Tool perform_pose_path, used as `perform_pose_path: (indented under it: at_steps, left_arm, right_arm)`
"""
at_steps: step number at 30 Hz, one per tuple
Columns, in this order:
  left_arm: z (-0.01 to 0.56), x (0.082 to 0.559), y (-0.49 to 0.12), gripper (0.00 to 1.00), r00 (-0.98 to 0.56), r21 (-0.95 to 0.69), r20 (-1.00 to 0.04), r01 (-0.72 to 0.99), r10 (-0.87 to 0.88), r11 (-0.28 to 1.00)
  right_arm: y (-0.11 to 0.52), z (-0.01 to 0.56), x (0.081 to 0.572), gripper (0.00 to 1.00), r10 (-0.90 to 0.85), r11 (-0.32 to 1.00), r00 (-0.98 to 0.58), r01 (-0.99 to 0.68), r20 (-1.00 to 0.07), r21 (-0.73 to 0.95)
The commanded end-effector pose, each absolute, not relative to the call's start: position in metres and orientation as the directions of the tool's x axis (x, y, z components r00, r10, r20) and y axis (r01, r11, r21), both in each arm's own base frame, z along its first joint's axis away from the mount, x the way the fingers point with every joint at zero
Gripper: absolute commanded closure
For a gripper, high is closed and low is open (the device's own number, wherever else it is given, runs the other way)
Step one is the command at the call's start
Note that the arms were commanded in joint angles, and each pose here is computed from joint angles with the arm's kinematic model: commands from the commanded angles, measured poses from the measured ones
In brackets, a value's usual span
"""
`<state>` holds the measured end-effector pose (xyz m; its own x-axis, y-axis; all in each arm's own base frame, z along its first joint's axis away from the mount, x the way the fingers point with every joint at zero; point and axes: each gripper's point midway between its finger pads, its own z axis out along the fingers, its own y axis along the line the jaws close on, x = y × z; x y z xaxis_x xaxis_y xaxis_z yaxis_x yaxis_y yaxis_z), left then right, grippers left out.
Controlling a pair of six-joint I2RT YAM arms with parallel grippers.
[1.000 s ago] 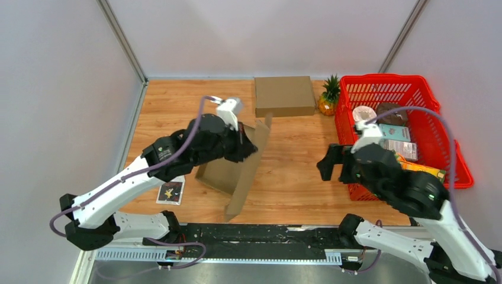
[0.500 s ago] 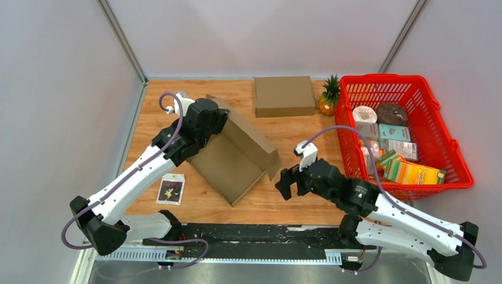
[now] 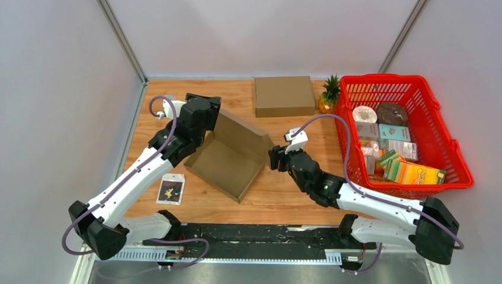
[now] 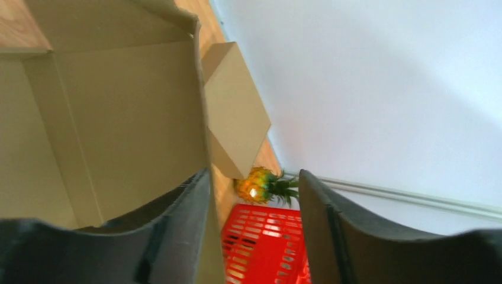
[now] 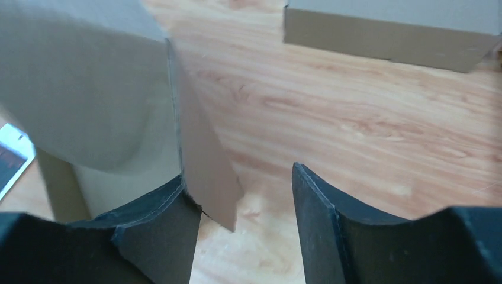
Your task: Fold the paper box
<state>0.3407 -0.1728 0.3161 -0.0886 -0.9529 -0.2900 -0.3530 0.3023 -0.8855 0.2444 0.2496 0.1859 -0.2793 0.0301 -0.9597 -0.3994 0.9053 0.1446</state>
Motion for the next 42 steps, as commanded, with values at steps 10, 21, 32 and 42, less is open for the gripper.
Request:
perform_pose_path:
  at_steps: [10, 21, 32, 42]
  left_arm:
    - [0.339, 0.269, -0.134, 0.29, -0.347, -0.425, -0.861, 0.093, -0.371, 0.901]
    - [0.177, 0.175, -0.026, 0.14, -0.654, -0.158, -0.66, -0.362, -0.37, 0.919]
    - [0.094, 0.164, 0.015, 0.07, -0.445, -0.136, -0.258, -0.862, -0.857, 0.489]
    - [0.063, 0.171, 0.027, 0.1, -0.268, -0.157, -0.211, -0.94, -0.94, 0.303]
  right_arm:
    - [0.266, 0.235, 0.311, 0.46, 0.042, 0.825, -0.298, -0.528, -0.954, 0.202]
    - [0.278, 0.211, 0.316, 0.52, -0.02, 0.77, -0.378, -0.596, -0.926, 0.227]
    - [0.254, 0.204, 0.354, 1.0, -0.024, 0.893, -0.311, -0.433, -0.95, 0.119]
    - [0.238, 0.225, 0.347, 1.0, -0.037, 0.9, -0.229, -0.43, -0.973, 0.067]
